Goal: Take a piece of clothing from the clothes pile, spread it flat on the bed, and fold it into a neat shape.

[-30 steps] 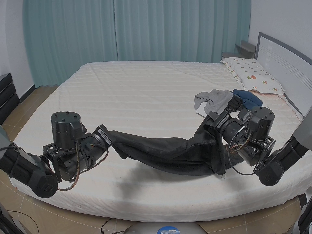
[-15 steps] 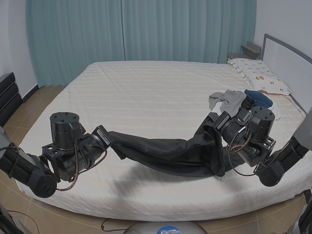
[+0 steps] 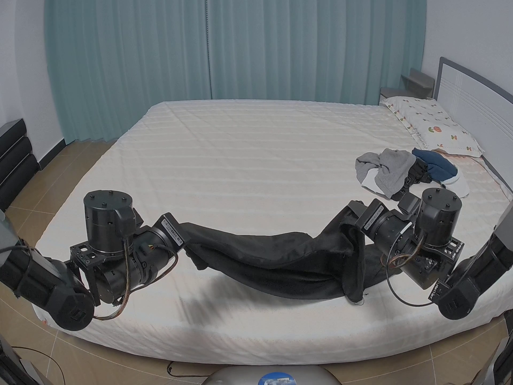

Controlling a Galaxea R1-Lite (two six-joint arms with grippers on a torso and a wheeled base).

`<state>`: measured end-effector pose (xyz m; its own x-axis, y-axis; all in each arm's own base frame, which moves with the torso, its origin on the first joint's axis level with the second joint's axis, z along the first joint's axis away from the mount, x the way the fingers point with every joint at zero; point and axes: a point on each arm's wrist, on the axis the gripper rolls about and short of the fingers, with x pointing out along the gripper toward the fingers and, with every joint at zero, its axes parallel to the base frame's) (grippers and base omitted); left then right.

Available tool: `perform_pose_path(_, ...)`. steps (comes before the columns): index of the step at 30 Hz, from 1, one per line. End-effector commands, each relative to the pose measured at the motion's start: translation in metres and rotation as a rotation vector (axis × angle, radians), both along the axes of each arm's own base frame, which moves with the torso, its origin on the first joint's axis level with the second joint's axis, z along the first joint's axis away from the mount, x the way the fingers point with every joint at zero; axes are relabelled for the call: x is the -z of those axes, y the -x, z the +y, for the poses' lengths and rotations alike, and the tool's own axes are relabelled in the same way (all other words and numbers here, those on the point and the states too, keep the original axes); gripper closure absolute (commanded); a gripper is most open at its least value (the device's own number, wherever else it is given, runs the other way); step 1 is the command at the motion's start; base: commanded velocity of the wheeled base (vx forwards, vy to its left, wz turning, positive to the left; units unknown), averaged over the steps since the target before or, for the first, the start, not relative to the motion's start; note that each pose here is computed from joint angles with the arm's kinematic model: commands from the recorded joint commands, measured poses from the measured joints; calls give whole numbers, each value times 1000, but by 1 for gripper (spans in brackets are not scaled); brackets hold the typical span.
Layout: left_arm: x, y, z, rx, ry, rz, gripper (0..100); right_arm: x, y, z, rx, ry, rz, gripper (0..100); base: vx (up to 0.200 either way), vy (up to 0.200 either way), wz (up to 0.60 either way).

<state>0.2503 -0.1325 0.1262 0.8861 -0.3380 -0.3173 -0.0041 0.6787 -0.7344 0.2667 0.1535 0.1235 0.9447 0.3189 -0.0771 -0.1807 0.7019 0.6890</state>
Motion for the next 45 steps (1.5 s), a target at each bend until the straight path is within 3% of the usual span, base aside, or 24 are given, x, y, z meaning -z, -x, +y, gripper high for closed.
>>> perform_pose_path(1, 1, 14, -2, 31, -6, 10, 100, -9, 21, -5, -19, -6, -13, 100, -200, 0, 0)
perform_pose_path(8, -11, 34, 3, 51, -4, -19, 100, -35, 49, -13, -41, -14, -49, 100, -200, 0, 0)
perform_pose_path(13, -35, 48, 12, 51, 16, -55, 100, -72, 77, -27, -52, -38, -116, 100, -120, 0, 0)
perform_pose_path(15, -50, 54, 16, 51, 26, -90, 100, -91, 86, -35, -34, -47, -154, 100, 0, 0, 0)
perform_pose_path(18, -73, 63, 21, 57, -2, -115, 100, -145, 94, -50, 30, -68, -201, 100, 0, 0, 0)
perform_pose_path(22, -89, 61, 22, 38, 4, -135, 100, -176, 99, -56, 43, -83, -221, 100, 0, 0, 0)
perform_pose_path(23, -113, 62, 25, 20, 18, -169, 100, -204, 107, -61, 47, -100, -246, 100, 0, 0, 0)
perform_pose_path(26, -131, 62, 25, 17, 15, -162, 100, -222, 107, -64, 63, -107, -266, 100, 0, 0, 0)
perform_pose_path(29, -160, 59, 24, 11, 13, -145, 100, -248, 88, -77, 153, -102, -291, 100, 0, 0, 0)
perform_pose_path(35, -175, 27, 21, -55, 31, -110, 100, -260, 46, -77, 230, -75, -263, 100, 0, 0, 0)
perform_pose_path(41, -150, -27, 7, -86, 1, -24, 100, -244, -14, -67, 271, -38, -199, 100, 0, 0, 0)
perform_pose_path(44, -146, -33, 5, -87, -3, -14, 100, -240, -21, -66, 273, -33, -187, 100, 200, 0, 0)
perform_pose_path(45, -130, -58, -2, -81, -10, 15, 100, -220, -48, -57, 270, -15, -143, 100, 200, 0, 0)
